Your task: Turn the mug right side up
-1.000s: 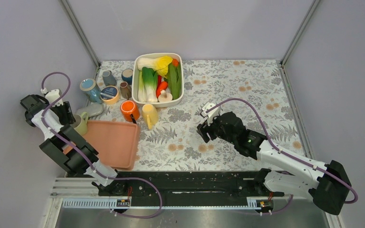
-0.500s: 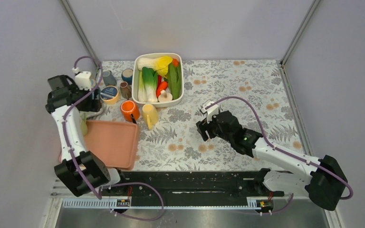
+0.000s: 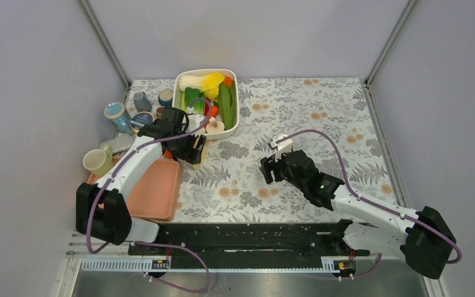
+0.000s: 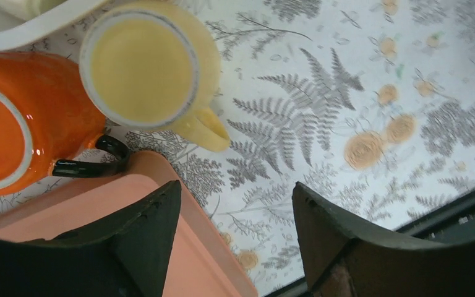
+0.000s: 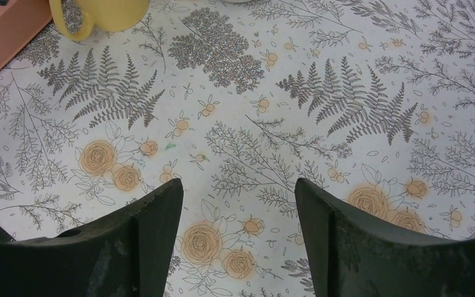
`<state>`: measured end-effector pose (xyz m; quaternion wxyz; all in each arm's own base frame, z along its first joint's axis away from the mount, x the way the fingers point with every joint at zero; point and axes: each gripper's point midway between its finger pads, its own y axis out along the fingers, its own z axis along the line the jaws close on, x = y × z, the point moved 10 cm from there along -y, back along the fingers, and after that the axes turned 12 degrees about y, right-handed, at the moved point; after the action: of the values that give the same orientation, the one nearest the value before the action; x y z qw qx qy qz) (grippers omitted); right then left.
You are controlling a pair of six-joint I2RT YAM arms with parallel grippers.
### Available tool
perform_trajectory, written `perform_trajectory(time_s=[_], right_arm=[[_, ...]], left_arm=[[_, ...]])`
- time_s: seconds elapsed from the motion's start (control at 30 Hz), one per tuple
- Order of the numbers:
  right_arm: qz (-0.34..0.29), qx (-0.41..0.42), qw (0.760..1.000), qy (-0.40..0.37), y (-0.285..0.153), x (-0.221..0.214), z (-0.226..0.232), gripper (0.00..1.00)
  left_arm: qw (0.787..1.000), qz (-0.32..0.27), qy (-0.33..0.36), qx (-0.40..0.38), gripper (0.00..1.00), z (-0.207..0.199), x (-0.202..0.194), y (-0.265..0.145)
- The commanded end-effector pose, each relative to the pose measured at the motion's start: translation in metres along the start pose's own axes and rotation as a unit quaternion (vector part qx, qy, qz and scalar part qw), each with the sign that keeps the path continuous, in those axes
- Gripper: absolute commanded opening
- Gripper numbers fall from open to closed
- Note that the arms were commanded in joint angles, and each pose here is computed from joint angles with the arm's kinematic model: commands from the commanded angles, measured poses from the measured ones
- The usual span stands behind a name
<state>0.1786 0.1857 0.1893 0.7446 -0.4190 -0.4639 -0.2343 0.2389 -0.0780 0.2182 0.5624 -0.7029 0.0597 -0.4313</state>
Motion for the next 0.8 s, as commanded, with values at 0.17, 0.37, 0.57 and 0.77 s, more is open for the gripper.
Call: perform_trajectory(time_s=[0.17, 0.37, 0.57, 0.77], right_arm=[[-0.1, 0.001, 0.994, 0.052, -0.013, 0.011, -0.003, 0.76], [-0.128, -0.009, 0.99, 0.052, -0.019, 0.011, -0.008, 0.76], [-0.136, 0.0, 0.99, 0.047, -0.02, 0.012, -0.007, 0.77], [-0.126, 0.01, 0.991, 0.049, -0.016, 0.01, -0.005, 0.77]], left_arm=[[0.992, -0.019, -0.082, 0.093, 0.58, 0.023, 0.016, 0.048], [0.993, 0.025, -0.091, 0.076, 0.45, 0.027, 0.009, 0.075], [0.992, 0.03, -0.092, 0.082, 0.45, 0.029, 0.006, 0.084], [0.994, 0.018, -0.09, 0.059, 0.02, 0.027, 0.009, 0.085]])
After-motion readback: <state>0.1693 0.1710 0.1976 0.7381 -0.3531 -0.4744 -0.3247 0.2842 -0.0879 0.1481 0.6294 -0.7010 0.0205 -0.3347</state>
